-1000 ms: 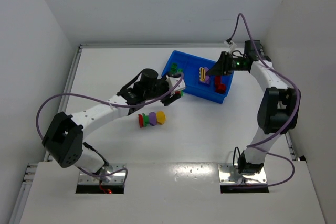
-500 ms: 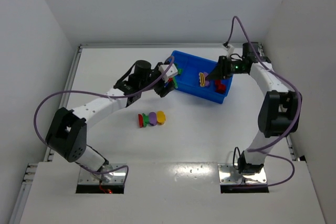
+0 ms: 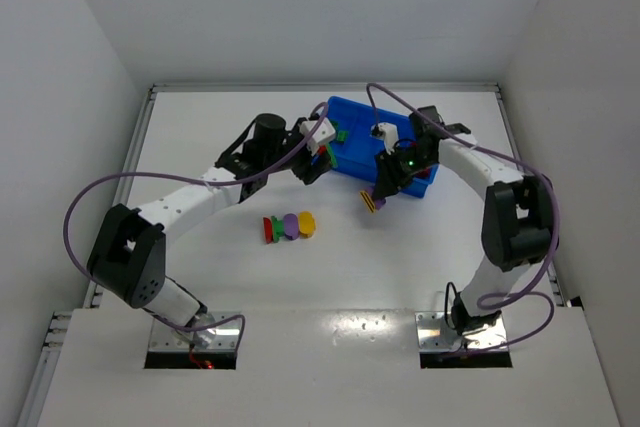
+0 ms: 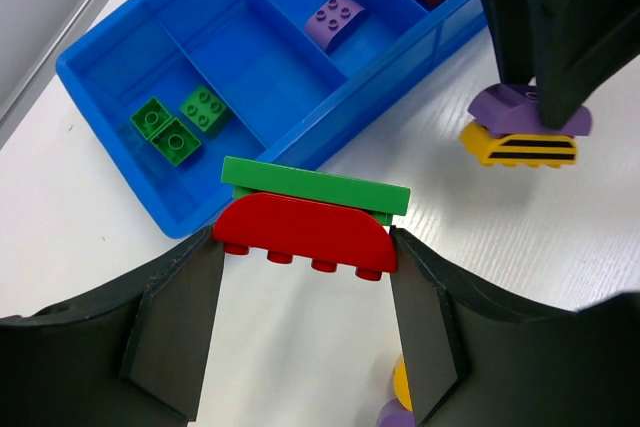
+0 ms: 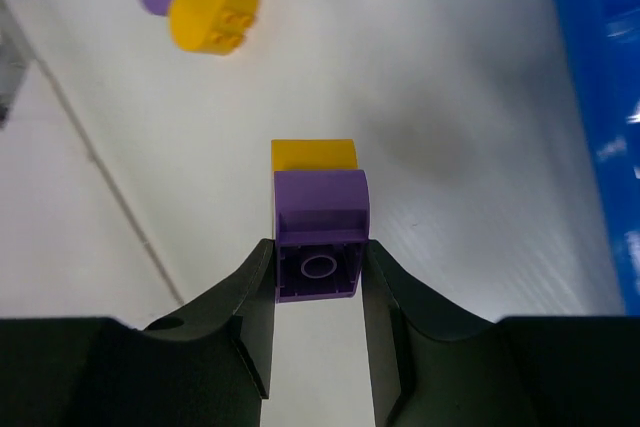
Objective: Sort the legos into containers by color
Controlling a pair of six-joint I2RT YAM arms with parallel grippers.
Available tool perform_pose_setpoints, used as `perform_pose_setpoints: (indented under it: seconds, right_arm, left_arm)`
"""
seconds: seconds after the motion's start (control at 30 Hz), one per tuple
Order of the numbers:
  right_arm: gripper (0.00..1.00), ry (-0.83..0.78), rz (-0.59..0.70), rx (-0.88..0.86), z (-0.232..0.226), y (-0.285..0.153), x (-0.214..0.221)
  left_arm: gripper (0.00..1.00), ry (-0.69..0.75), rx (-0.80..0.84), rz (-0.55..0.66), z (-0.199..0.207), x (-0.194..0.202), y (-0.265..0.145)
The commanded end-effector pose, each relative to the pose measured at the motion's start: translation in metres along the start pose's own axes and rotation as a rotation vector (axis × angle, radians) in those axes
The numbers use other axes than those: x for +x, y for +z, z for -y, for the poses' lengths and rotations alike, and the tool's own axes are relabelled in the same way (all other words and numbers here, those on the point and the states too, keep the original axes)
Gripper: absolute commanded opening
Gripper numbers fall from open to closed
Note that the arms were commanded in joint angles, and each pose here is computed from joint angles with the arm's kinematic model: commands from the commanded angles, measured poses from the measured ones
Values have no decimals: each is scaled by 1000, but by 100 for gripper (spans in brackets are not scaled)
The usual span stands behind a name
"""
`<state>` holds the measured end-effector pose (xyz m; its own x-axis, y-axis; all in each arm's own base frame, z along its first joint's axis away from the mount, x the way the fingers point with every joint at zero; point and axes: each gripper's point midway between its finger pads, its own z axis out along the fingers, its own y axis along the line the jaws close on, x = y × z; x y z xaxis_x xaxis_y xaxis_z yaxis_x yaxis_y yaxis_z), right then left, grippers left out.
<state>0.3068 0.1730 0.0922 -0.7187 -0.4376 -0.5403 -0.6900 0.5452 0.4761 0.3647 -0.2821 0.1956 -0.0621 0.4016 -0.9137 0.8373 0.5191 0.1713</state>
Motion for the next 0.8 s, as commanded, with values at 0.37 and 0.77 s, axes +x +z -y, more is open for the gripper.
perform_pose_setpoints:
  seconds: [0.37, 0.77]
  right_arm:
    - [3, -166, -147, 358, 36, 35, 7]
    - [49, -232, -210, 426, 33, 47, 12]
  left_arm:
    - [23, -47, -141, 47, -38, -13, -23]
    - [23, -75, -174, 51, -49, -7, -29]
